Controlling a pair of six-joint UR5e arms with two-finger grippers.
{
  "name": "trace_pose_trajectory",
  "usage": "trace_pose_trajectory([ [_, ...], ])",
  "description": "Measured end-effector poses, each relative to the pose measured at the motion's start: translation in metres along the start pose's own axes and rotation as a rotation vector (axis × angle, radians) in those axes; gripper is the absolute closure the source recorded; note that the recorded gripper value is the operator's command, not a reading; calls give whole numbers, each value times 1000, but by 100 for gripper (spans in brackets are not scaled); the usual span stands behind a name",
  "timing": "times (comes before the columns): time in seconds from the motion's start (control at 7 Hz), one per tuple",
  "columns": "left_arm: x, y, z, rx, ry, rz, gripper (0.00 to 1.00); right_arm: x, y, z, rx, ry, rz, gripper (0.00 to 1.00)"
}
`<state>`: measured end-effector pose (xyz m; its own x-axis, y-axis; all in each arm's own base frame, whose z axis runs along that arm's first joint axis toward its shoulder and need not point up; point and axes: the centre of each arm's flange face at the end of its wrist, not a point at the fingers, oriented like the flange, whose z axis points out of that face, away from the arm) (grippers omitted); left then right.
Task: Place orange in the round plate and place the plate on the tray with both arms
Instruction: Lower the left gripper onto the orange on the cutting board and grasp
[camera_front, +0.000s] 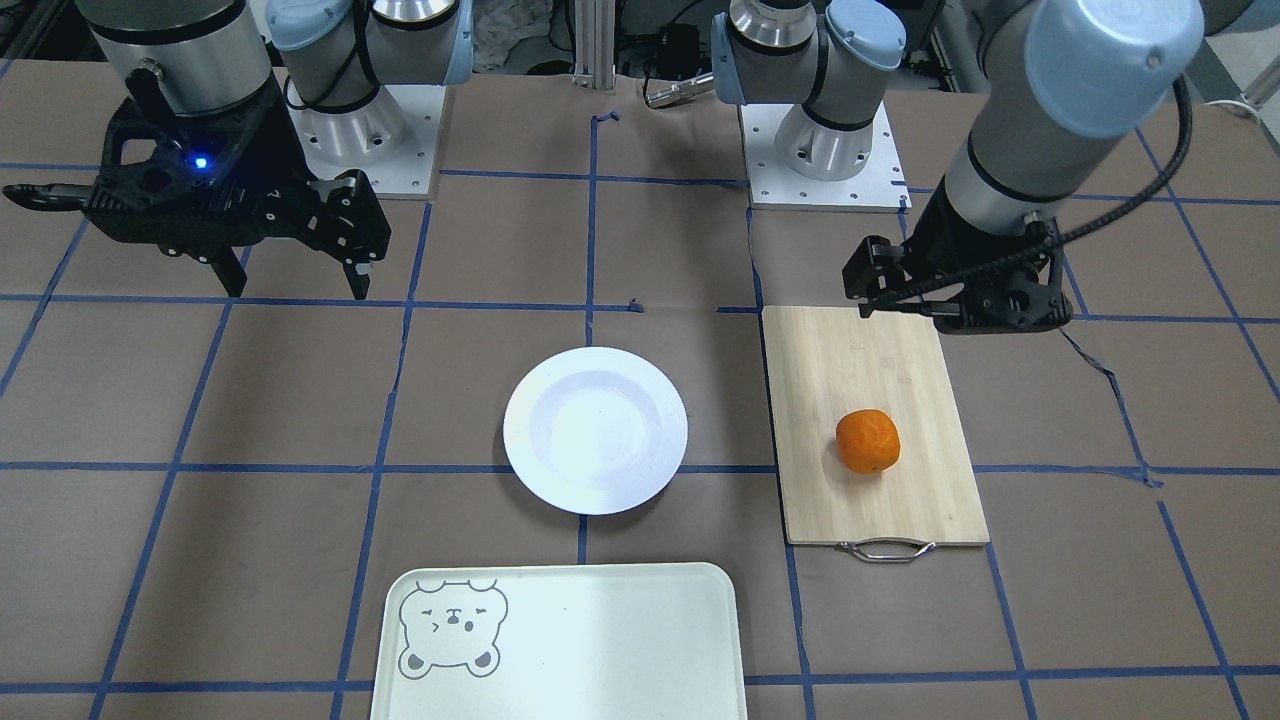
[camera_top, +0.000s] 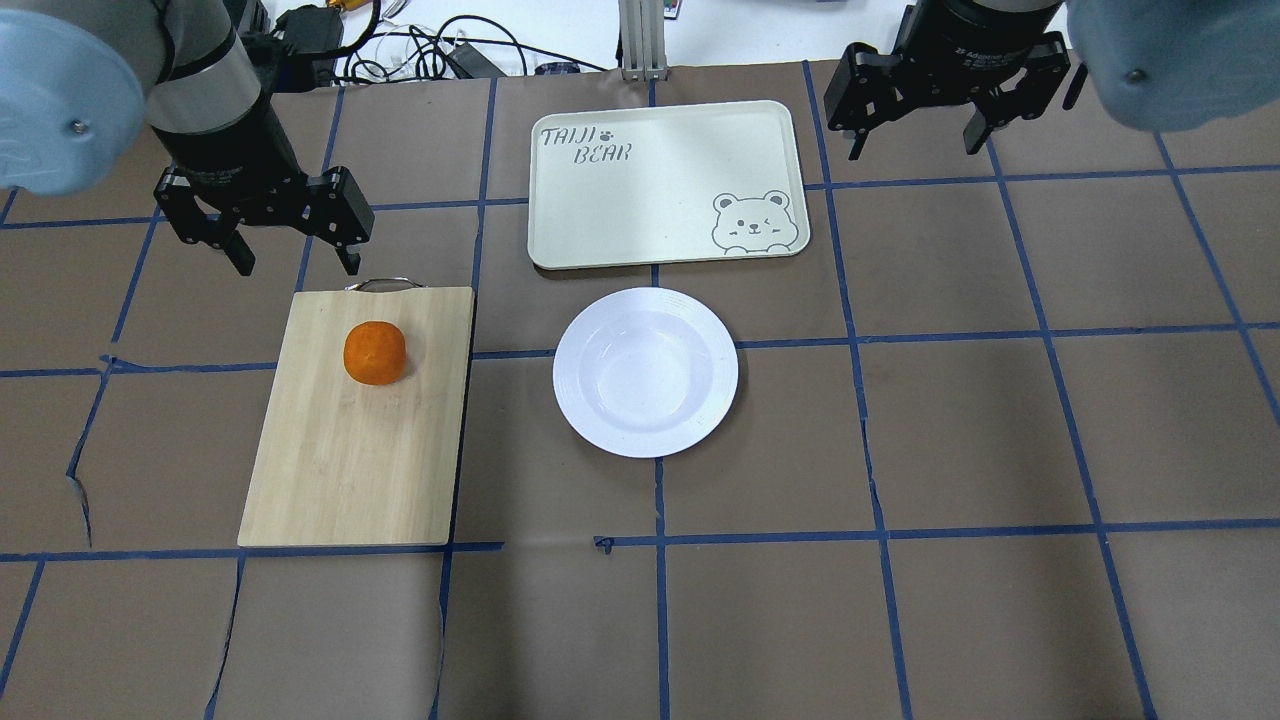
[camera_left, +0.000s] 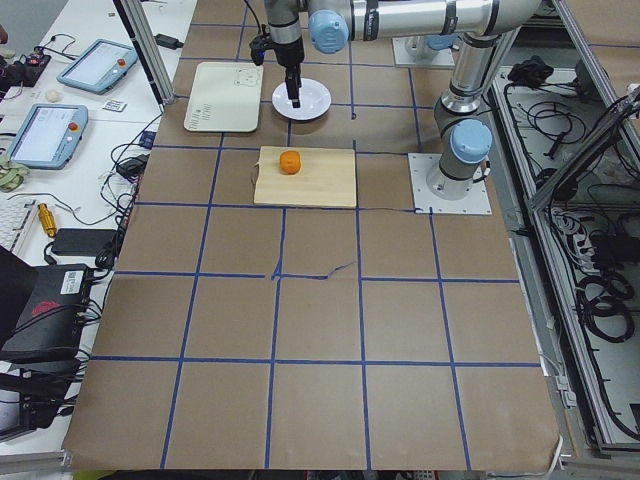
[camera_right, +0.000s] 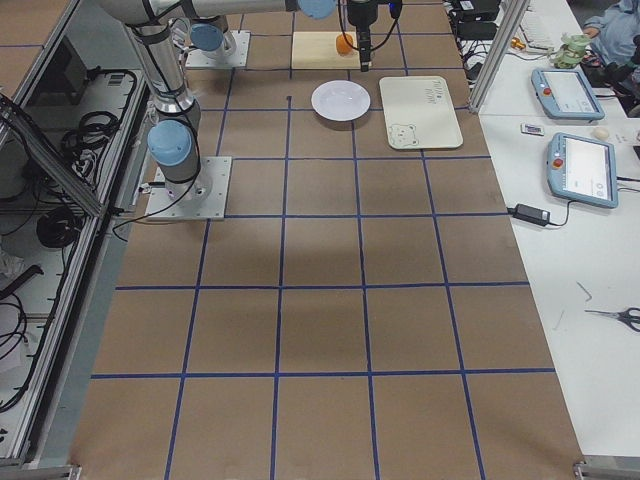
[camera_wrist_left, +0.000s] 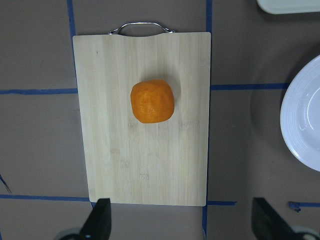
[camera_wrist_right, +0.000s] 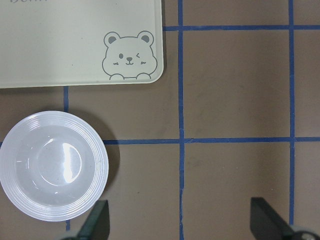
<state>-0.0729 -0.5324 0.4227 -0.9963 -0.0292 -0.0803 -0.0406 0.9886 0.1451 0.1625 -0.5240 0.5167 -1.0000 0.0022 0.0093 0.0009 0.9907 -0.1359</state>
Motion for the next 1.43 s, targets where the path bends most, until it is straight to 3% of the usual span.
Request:
trace_pose_trajectory([
  [0.57,-21,-30,139,68,-1,1,0,-1,8,19,-30,-2,7,0],
  [1.14,-18,-57,197,36,15,8,0,-1,8,19,-30,-8,13,0],
  [1.43,-17,-64,215,19,20,9,88,-1,7,23,-36,-3,8,0],
])
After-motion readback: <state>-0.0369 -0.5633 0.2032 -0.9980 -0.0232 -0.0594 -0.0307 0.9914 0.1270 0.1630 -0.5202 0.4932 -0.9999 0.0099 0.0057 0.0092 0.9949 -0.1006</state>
